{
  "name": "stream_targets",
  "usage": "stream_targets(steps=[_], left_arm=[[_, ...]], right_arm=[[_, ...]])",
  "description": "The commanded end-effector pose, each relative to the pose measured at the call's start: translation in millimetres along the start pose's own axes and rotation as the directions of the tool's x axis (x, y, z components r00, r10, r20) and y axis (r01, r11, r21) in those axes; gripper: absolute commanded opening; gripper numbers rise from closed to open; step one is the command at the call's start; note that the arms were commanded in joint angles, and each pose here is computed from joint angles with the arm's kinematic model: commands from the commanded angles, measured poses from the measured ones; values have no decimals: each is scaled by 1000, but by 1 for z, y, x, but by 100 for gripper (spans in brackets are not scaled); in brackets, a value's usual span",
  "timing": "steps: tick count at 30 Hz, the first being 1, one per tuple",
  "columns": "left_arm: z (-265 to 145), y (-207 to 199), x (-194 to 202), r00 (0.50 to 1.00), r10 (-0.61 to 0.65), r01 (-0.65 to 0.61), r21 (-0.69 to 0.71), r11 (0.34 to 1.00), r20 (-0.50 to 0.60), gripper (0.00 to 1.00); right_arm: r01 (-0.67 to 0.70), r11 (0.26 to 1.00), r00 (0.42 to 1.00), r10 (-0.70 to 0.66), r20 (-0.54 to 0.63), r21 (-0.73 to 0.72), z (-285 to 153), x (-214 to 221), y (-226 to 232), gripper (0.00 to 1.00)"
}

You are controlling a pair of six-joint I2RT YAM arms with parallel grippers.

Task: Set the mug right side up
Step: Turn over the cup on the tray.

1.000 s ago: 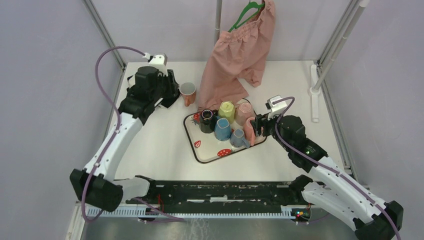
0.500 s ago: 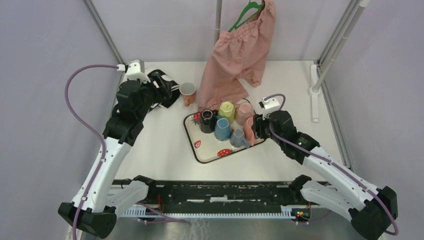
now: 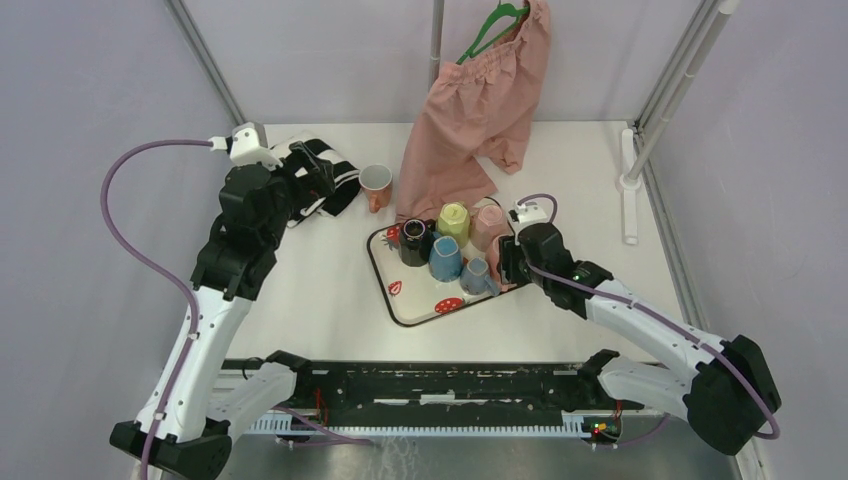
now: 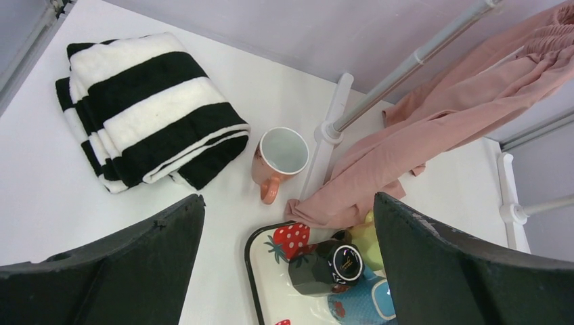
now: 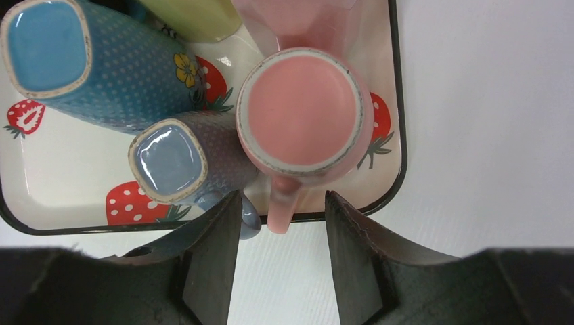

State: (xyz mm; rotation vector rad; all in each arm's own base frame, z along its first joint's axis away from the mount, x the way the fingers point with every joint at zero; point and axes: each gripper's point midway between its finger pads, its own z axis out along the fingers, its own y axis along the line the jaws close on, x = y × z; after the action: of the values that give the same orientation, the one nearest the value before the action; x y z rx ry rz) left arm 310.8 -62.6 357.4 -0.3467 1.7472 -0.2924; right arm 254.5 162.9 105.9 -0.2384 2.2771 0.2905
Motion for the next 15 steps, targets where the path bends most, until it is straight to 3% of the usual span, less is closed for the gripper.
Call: stream_targets(steps=[1, 15], left_arm=[[-5, -3, -6, 998, -57, 57, 3, 998, 10, 100], [1, -1, 4, 999, -33, 33, -8, 999, -22, 100]], right_arm=[[-35, 999, 999, 34, 28, 17, 9, -7, 0, 53], [-17, 992, 999, 21, -28, 125, 25, 4, -12, 50]])
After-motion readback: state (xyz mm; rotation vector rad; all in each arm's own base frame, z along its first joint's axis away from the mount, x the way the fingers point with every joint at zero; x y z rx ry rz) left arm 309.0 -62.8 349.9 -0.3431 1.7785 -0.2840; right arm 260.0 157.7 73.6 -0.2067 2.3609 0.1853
